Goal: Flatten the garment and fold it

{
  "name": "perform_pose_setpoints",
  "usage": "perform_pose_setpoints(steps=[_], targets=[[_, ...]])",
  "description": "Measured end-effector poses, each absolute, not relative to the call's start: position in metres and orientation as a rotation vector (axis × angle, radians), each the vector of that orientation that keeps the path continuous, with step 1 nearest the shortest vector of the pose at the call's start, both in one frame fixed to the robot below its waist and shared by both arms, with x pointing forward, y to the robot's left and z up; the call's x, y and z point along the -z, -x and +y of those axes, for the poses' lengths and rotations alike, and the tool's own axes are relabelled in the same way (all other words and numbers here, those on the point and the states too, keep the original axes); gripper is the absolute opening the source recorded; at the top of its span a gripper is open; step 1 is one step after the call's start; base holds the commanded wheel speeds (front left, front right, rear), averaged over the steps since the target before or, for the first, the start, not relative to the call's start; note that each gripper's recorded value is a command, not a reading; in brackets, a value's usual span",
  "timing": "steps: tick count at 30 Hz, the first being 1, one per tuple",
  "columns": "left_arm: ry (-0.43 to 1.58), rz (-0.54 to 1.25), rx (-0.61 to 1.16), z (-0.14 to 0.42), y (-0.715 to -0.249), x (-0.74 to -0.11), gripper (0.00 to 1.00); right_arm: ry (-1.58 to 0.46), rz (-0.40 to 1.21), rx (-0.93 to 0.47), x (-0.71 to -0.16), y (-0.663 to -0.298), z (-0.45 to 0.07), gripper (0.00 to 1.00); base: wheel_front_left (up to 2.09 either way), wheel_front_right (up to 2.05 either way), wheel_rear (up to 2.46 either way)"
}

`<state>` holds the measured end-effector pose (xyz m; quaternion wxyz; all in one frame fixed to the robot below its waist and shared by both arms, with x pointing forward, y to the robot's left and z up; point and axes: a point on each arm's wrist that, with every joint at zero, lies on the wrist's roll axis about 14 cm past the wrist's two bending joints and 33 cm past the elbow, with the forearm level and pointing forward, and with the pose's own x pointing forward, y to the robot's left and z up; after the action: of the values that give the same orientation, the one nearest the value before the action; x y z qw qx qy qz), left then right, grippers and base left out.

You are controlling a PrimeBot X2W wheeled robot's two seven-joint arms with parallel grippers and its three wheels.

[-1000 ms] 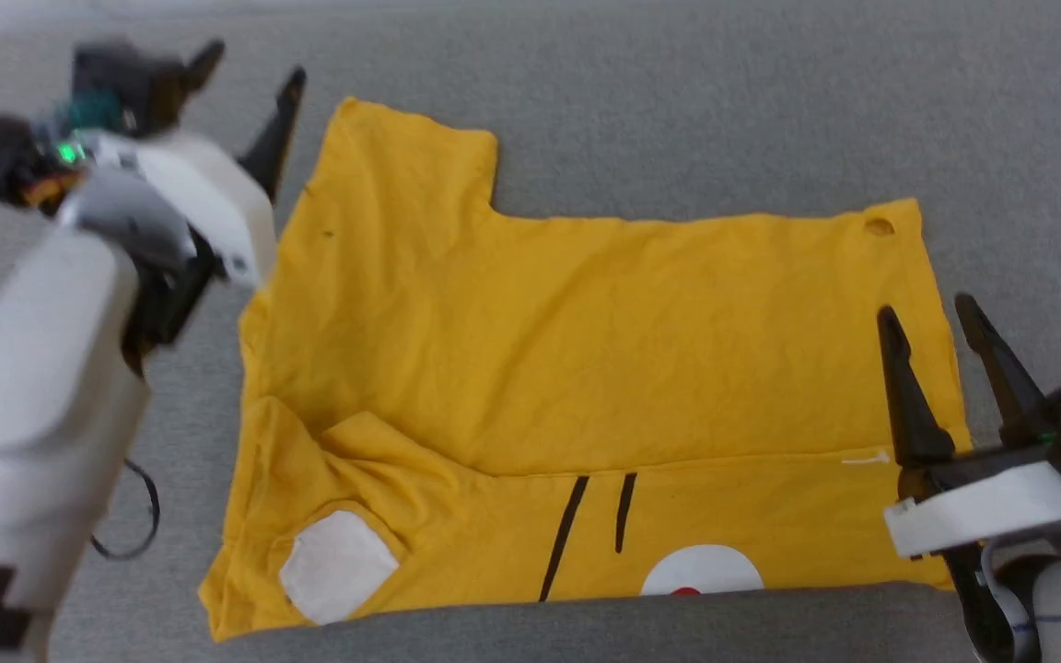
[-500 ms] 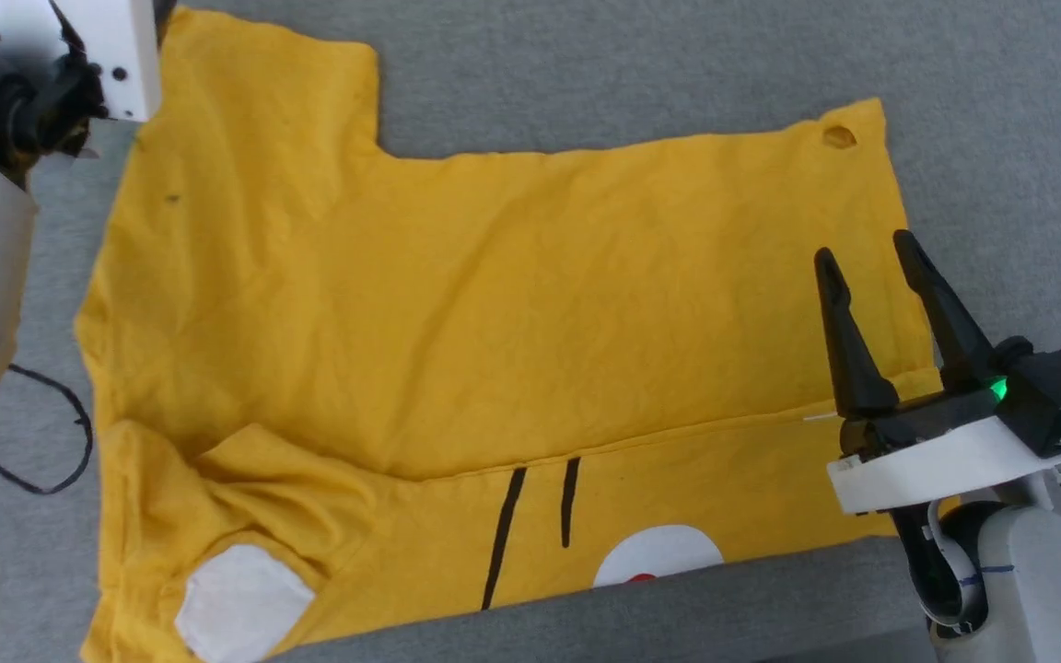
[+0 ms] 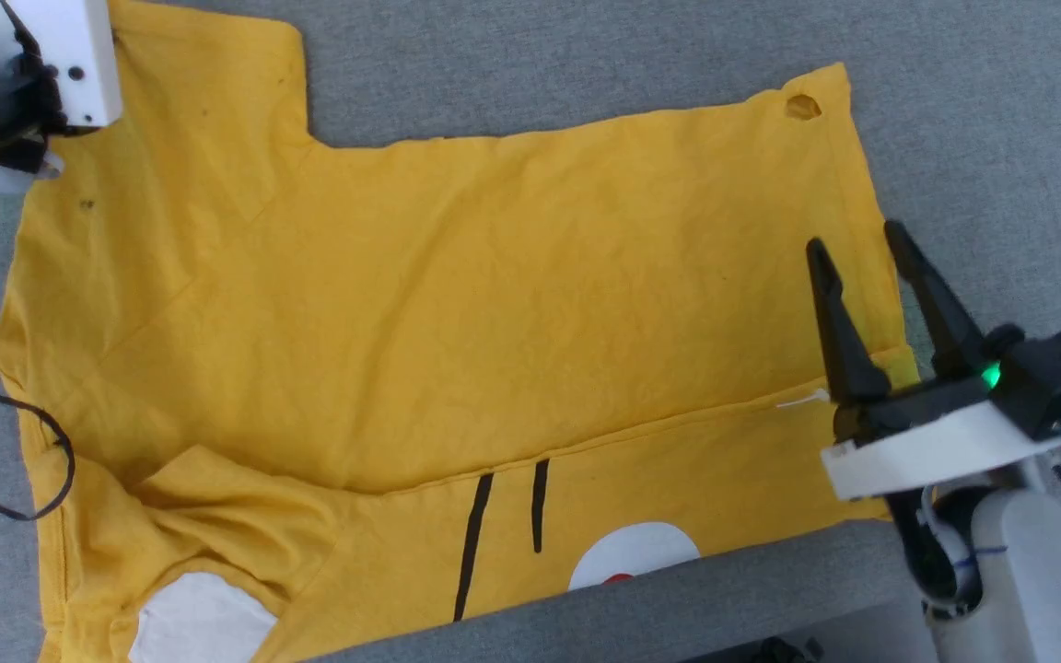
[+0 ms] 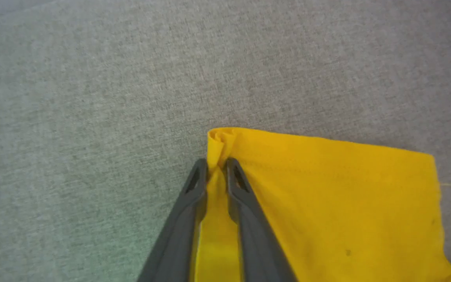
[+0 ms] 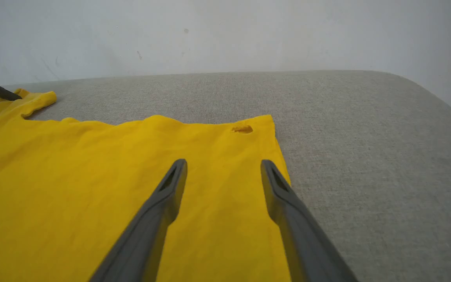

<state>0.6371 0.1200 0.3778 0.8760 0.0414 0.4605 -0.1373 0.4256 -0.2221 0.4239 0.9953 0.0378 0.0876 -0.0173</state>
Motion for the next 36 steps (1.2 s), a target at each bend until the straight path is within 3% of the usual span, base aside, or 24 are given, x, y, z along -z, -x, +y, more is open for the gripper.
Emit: perform_pose_setpoints(steps=[8, 16, 23, 24, 25, 27, 31, 36], targets=[[-0.100, 0.940, 0.317, 0.117, -0.628, -0.382, 0.00, 0.035, 0.111, 0.032, -0.461, -0.484, -0.243, 1.00, 0.00, 0.00, 0.00], [-0.112, 0.925, 0.332, 0.117, -0.623, -0.385, 0.00, -0.008, 0.524, 0.093, -0.411, -0.517, -0.262, 1.00, 0.00, 0.00, 0.00], [-0.098, 0.912, 0.341, 0.119, -0.622, -0.383, 0.00, -0.038, 0.811, 0.079, -0.377, -0.522, -0.253, 1.00, 0.00, 0.00, 0.00], [-0.094, 0.910, 0.342, 0.119, -0.622, -0.383, 0.00, -0.037, 0.842, 0.078, -0.375, -0.522, -0.252, 0.65, 0.00, 0.00, 0.00], [-0.092, 0.906, 0.341, 0.119, -0.622, -0.384, 0.00, -0.037, 0.868, 0.078, -0.374, -0.522, -0.252, 0.39, 0.00, 0.00, 0.00], [-0.091, 0.901, 0.342, 0.119, -0.622, -0.385, 0.00, -0.022, 0.910, 0.080, -0.374, -0.522, -0.252, 0.04, 0.00, 0.00, 0.00], [-0.091, 0.851, 0.359, 0.117, -0.622, -0.390, 0.00, -0.014, 0.925, 0.081, -0.378, -0.521, -0.250, 0.00, 0.00, 0.00, 0.00], [-0.069, 0.578, 0.389, 0.109, -0.630, -0.426, 0.00, 0.004, 0.788, 0.070, -0.396, -0.521, -0.248, 0.00, 0.00, 0.00, 0.00]])
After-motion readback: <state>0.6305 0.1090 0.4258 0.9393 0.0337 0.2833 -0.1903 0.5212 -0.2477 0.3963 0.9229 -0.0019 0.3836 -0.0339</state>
